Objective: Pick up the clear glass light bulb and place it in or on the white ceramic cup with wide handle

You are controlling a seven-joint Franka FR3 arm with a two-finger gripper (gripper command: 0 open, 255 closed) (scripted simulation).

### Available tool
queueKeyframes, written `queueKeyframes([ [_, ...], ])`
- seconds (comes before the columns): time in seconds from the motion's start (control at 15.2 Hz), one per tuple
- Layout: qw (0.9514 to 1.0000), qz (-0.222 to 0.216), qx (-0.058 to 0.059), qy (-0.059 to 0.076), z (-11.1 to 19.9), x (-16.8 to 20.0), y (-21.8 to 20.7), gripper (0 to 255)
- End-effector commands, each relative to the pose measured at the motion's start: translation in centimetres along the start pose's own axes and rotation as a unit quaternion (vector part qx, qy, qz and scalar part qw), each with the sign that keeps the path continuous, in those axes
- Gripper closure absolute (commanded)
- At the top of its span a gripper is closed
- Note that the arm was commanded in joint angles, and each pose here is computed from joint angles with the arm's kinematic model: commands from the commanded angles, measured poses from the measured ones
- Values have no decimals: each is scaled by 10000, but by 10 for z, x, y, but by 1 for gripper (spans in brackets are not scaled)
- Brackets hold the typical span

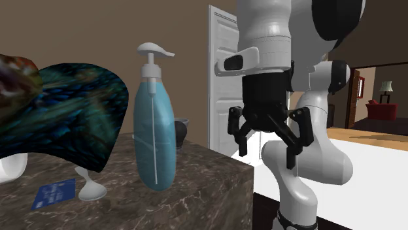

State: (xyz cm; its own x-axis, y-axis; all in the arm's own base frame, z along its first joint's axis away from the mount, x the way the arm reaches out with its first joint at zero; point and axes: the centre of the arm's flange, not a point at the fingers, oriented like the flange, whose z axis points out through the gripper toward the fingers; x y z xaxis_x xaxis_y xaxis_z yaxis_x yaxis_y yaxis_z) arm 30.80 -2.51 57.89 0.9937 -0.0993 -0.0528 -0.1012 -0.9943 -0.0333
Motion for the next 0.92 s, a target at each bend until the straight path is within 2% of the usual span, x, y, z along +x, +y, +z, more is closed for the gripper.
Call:
queueKeyframes([
  [0.0, 10000, 0, 0, 0, 0, 0, 0, 0],
  [0.4, 9985, 517, 86, 142, -22, 10, 77, 0],
  [0.86, 9931, 1118, 186, 307, -46, 11, 168, 0],
])
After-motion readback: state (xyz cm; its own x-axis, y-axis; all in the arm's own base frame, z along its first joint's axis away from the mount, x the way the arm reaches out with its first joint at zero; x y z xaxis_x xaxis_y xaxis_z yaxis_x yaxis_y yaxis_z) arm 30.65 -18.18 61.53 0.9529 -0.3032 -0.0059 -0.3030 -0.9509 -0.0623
